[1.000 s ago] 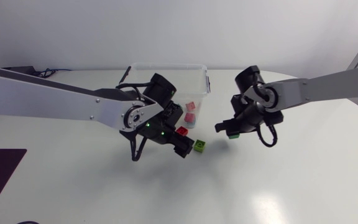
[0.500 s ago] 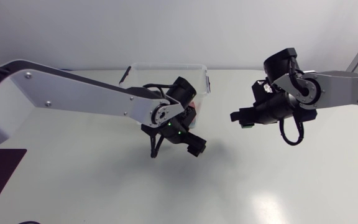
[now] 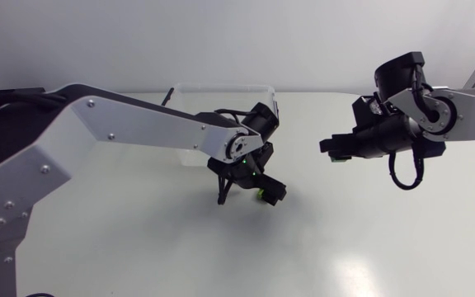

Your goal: Place the duplo bricks in the container

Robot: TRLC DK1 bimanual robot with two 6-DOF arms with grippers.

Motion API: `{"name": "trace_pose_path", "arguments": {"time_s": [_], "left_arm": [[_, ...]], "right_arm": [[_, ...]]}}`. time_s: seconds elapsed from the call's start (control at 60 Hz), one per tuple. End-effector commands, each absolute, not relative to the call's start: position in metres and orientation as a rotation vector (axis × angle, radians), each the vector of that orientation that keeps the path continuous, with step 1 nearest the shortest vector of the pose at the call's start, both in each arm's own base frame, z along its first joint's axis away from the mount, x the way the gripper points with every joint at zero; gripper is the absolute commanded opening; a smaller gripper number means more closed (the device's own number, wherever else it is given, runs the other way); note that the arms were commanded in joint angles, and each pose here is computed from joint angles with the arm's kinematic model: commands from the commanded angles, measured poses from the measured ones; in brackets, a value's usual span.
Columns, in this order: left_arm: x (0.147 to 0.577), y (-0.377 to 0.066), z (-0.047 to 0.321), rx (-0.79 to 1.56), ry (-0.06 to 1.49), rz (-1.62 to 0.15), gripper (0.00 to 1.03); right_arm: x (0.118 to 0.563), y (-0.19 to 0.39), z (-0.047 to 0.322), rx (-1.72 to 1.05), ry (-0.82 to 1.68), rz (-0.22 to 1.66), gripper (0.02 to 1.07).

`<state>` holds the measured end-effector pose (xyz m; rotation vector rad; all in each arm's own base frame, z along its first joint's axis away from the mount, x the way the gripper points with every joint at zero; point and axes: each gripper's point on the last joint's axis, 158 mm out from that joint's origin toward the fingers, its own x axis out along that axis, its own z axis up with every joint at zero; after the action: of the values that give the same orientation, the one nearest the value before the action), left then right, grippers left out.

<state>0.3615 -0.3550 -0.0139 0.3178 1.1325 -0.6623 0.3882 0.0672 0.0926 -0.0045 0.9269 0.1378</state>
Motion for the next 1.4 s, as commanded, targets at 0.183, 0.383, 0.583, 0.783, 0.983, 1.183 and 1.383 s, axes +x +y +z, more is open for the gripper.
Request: {"name": "trace_pose_path", "arguments": {"time_s": [0.183, 0.383, 0.583, 0.783, 0.983, 1.183, 1.383], "left_arm": [[0.366, -0.366, -0.025, 0.311, 1.174, -0.636, 0.93], [0.366, -0.37, -0.026, 0.313, 1.18, -0.638, 0.87], [0.365, -0.375, -0.027, 0.322, 1.197, -0.638, 0.8], [0.366, -0.372, -0.032, 0.318, 1.23, -0.617, 0.63], [0.362, -0.367, -0.043, 0.323, 1.275, -0.595, 0.35], [0.361, -0.365, -0.045, 0.326, 1.298, -0.583, 0.34], [0.362, -0.368, -0.039, 0.316, 1.267, -0.593, 0.13]], "right_arm": [[0.382, 0.056, 0.107, 0.0, 0.912, 0.133, 0.3], [0.383, 0.052, 0.123, 0.012, 0.878, 0.132, 0.3], [0.387, 0.054, 0.157, 0.018, 0.809, 0.139, 0.3], [0.387, 0.058, 0.18, 0.022, 0.77, 0.146, 0.3], [0.389, 0.058, 0.199, 0.025, 0.738, 0.144, 0.3], [0.387, 0.057, 0.203, 0.025, 0.732, 0.142, 0.3], [0.388, 0.059, 0.206, 0.023, 0.723, 0.148, 0.3]]}}
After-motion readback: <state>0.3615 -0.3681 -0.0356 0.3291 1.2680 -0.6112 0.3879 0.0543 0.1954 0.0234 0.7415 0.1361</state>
